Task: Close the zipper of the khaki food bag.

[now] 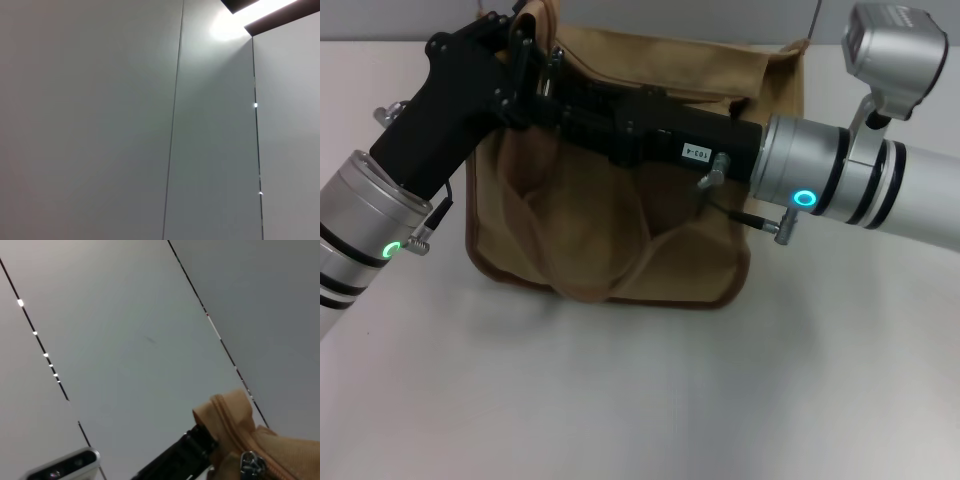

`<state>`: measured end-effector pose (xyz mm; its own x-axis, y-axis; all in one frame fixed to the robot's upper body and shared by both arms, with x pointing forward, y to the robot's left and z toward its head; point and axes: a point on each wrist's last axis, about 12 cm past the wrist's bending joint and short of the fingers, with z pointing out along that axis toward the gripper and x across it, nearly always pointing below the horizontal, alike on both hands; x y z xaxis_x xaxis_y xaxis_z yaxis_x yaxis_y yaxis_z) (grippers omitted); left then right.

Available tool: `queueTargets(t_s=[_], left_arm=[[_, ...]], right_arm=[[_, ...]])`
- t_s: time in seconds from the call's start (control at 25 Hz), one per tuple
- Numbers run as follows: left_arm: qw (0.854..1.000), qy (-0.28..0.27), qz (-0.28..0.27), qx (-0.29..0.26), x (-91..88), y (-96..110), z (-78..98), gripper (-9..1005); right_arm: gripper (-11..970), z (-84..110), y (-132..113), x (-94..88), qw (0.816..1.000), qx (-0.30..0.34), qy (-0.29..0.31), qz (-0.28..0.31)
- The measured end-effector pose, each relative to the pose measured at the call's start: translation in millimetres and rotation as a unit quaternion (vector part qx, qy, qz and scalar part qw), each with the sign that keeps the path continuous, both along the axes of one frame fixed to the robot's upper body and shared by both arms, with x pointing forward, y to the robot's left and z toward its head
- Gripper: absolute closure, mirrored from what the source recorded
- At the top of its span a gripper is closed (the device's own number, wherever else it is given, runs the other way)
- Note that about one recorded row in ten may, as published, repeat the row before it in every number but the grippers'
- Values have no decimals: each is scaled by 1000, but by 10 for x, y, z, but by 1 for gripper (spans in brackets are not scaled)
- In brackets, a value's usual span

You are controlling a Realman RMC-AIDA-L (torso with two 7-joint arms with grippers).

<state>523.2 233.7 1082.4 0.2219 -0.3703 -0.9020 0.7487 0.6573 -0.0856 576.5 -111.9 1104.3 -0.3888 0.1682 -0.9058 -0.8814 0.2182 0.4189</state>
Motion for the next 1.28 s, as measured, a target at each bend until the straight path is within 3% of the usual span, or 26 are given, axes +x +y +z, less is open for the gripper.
queueTargets(t_s=[0.72, 1.16, 1.24, 1.28], left_arm=[[1000, -2, -10, 1, 38, -44, 28, 973], [1000, -1, -10, 2, 49, -50, 29, 973], [1000, -1, -10, 2, 49, -50, 29, 973], [1000, -1, -9, 3, 50, -50, 27, 973]], right_arm=[[505, 32, 24, -14, 1000, 7, -16, 7], [624, 20, 38, 2, 999, 4, -39, -11], [838, 16, 38, 0, 999, 3, -40, -12], [843, 16, 38, 0, 999, 3, -40, -12]])
